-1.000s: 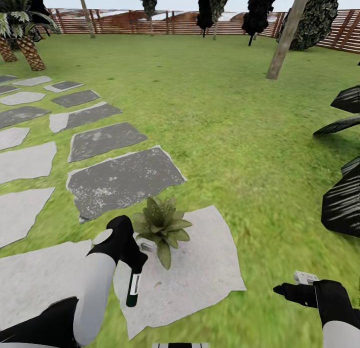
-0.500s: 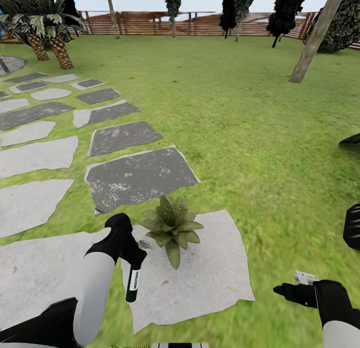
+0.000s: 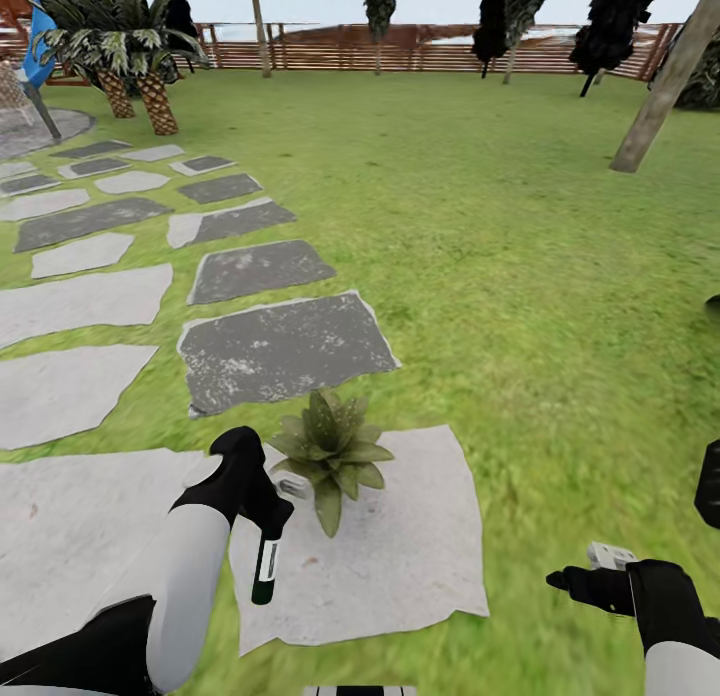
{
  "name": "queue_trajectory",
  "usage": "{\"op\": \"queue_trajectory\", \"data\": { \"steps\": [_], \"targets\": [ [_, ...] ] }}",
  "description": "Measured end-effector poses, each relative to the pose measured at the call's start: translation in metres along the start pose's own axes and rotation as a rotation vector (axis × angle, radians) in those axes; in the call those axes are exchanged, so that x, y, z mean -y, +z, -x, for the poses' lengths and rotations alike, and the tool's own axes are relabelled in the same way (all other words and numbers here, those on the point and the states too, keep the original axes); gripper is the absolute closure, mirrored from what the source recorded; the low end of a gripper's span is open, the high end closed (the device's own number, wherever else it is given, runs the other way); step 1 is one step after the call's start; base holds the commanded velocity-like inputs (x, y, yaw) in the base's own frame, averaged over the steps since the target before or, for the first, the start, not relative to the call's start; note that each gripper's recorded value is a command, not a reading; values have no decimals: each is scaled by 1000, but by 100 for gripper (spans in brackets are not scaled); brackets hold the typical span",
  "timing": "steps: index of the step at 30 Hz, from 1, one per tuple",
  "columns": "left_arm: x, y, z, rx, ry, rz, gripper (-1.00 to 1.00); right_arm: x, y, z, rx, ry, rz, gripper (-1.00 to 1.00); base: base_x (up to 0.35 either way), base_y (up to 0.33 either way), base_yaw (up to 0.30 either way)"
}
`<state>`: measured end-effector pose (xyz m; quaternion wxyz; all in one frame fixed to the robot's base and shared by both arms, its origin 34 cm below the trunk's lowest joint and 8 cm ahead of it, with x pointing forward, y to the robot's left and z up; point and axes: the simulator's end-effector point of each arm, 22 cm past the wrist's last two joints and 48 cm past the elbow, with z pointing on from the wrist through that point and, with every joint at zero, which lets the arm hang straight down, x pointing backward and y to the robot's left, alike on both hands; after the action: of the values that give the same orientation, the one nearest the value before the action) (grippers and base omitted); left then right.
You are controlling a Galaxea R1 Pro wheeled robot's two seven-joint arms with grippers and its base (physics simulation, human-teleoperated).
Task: Pick up the pesticide atomizer in the garden and spray insectifuge to fully cover both potted plants in the garden.
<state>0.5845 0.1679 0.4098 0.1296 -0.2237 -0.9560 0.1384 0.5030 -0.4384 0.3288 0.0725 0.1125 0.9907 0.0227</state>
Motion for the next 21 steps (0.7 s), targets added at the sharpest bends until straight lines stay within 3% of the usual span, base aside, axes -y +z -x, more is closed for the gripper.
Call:
{"op": "queue_trajectory", "data": {
  "steps": [6,21],
  "targets": [
    [0,0,0,0,-1,0,100,1,0,0,-1,-2,-2,-100,15,-158,254],
    [1,0,0,0,1,-1,100,0,0,-1,-2,-3,-2,-100,1,-6,256]
  ]
}}
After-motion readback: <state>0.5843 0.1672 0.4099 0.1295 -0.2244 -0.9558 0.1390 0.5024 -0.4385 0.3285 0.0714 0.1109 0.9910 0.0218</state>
